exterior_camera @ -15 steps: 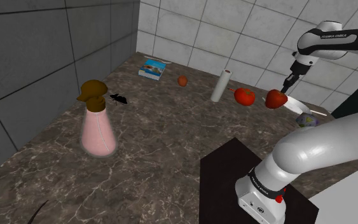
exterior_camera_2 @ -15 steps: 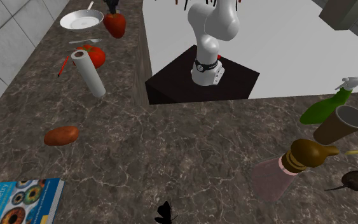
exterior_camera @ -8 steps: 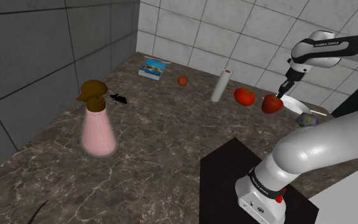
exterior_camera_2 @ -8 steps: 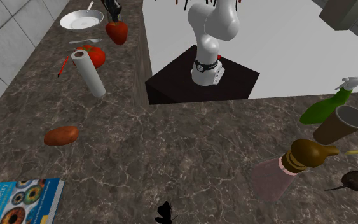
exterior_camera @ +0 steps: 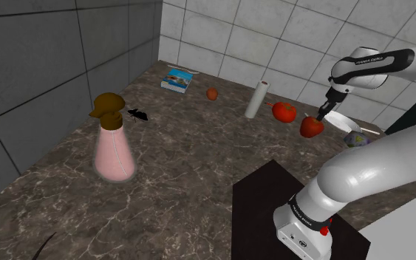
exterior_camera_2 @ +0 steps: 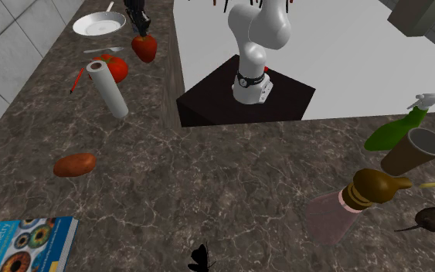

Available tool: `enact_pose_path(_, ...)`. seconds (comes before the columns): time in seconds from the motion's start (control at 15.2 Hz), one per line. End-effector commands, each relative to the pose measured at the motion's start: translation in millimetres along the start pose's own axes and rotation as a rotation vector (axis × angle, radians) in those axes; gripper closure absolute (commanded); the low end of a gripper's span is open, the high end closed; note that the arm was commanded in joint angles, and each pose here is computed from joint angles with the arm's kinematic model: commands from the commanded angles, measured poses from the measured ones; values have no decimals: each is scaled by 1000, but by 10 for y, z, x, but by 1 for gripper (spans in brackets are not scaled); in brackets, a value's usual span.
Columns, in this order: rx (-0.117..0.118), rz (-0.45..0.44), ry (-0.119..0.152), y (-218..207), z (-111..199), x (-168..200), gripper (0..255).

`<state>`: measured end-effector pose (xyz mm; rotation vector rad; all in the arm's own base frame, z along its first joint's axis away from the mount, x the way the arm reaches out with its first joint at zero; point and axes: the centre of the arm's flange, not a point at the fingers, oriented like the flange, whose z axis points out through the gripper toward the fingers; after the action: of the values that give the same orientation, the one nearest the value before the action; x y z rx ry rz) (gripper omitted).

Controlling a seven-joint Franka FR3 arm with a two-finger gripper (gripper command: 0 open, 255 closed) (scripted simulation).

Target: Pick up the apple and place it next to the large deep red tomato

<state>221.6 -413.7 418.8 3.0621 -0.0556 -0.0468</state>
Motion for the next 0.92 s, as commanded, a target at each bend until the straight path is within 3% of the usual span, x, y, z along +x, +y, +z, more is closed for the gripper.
enact_pose_path(0.0, 0, 0, 1, -5, 93, -1, 255)
enact_pose_path(0.46, 0, 0, 1, -5, 93, -1, 255)
enact_pose_path(0.53, 0, 0, 1, -5, 93, -1, 0)
enact_pose_path(0.86, 0, 0, 1, -5, 93, -1, 0)
